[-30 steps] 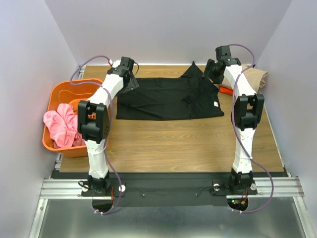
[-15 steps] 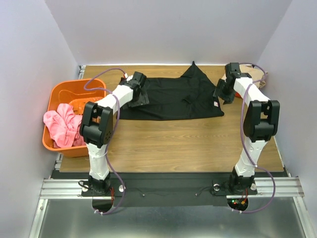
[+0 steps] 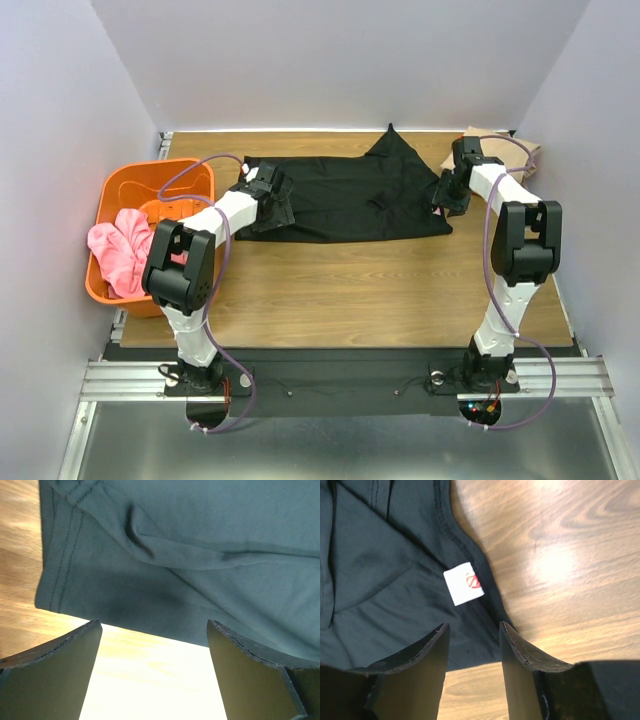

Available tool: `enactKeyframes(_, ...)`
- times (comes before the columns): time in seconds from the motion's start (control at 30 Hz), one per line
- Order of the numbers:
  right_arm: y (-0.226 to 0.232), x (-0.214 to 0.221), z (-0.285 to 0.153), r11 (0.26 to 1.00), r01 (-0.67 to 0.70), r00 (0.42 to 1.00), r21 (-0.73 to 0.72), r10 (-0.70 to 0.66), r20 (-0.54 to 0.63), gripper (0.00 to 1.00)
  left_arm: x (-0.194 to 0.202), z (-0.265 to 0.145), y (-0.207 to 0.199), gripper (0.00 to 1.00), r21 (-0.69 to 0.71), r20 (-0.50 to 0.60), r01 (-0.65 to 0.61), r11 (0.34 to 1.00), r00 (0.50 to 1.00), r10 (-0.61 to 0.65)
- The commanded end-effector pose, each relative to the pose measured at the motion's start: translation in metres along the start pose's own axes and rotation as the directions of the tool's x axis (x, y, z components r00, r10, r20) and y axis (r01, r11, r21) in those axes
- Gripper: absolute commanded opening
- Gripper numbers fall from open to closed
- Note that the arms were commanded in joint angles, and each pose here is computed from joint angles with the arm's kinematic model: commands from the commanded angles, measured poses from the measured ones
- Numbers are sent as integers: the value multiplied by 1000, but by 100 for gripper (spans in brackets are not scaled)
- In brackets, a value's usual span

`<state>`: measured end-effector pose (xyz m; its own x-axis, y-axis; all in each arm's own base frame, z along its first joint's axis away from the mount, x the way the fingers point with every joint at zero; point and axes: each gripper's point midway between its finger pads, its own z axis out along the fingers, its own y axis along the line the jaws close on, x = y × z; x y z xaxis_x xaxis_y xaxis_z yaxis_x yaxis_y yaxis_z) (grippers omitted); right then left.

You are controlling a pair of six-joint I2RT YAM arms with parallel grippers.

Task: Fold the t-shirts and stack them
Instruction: Fold the tshirt

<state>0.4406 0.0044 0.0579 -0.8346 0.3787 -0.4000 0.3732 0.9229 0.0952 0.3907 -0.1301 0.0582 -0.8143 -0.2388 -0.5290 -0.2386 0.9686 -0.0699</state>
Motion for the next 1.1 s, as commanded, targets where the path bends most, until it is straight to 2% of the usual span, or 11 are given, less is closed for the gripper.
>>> enactKeyframes(0.0,-12,-11,10,1000,-1,999,26,-1,46,49,-10,-5,-6,98,47,65,20,999,998,-23)
enactKeyframes(0.47,-25,23,22,999,22,999,38,-21,-33,35,18,14,1,98,46,23,12,999,1000,-14)
enactKeyframes(0.53,-27,29,20,999,23,999,40,-21,-42,26,22,13,5,98,37,16,19,999,1000,-20)
enactKeyframes(0.57,-29,31,20,999,22,999,47,-20,-44,17,23,12,5,98,36,13,19,999,1000,-19)
enactKeyframes(0.7,-40,43,14,997,19,999,73,-15,-51,0,31,9,10,98,30,-5,30,999,1000,-29)
enactKeyframes(1.07,-72,96,-20,993,-35,992,115,48,-116,0,66,-12,21,98,43,-63,43,998,997,-40)
